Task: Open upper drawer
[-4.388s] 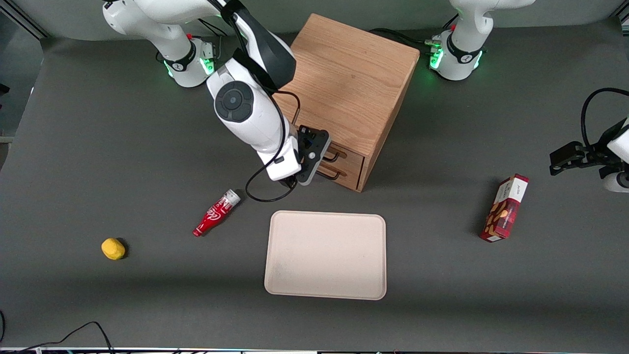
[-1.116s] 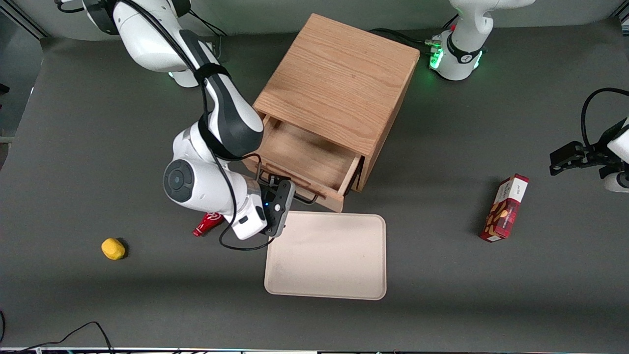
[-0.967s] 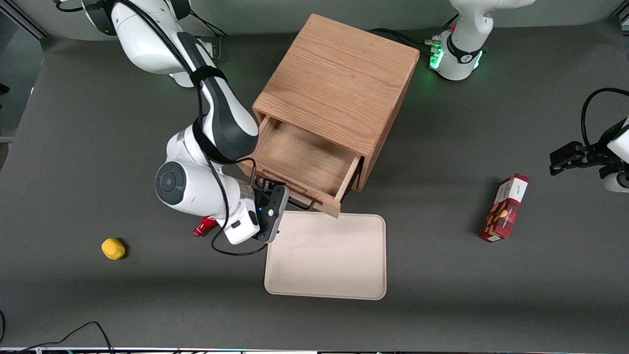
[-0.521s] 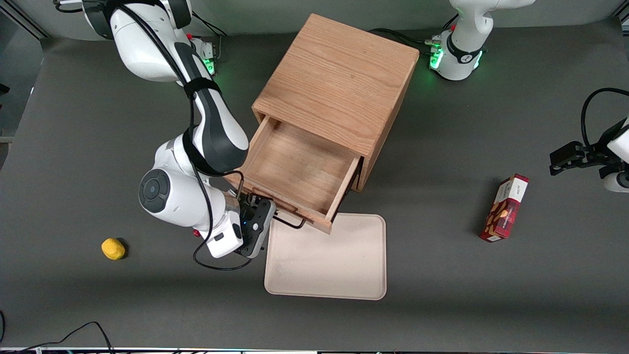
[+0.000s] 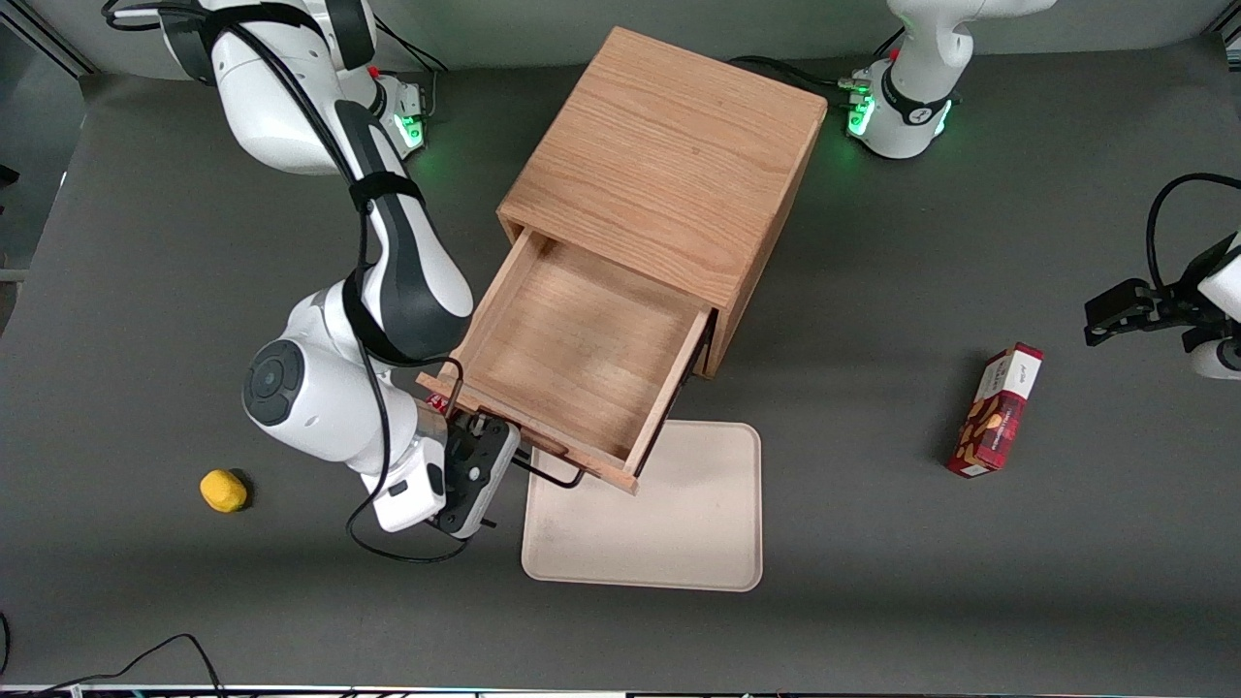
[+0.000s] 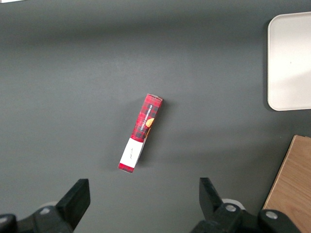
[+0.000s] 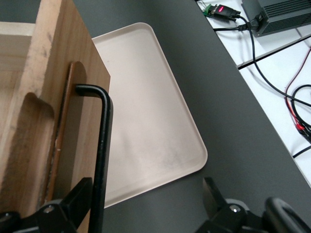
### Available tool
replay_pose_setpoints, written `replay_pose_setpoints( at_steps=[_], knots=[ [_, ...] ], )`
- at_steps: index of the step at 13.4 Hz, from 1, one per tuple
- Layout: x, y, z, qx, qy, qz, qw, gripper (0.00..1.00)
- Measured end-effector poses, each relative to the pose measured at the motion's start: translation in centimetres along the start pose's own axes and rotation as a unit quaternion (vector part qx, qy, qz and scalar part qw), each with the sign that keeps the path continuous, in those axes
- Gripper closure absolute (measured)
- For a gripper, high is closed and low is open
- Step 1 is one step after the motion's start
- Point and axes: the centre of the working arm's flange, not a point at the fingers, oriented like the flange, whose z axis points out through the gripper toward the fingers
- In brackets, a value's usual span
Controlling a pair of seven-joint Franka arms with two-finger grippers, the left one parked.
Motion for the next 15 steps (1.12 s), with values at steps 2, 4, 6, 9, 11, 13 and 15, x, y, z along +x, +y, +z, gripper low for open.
replay_pose_setpoints(
  at_steps=[2,4,6,9,11,13,15],
  knots=[
    [0.0,0.1,-0.2,-0.002,0.002,0.000,1.0000,0.00],
    [0.2,0.1,-0.3,-0.001,0.005,0.006,1.0000,0.00],
    [0.7,-0.3,-0.9,0.015,0.014,0.025,0.9995,0.00],
    [1.6,-0.4,-5.6,0.022,0.029,0.079,0.9962,0.00],
    [-0.1,1.4,-11.1,0.020,0.041,0.146,0.9882,0.00],
    [-4.4,4.3,-16.6,0.022,0.036,0.216,0.9755,0.00],
    [-8.5,6.3,-21.1,-0.010,0.003,0.264,0.9645,0.00]
  ],
)
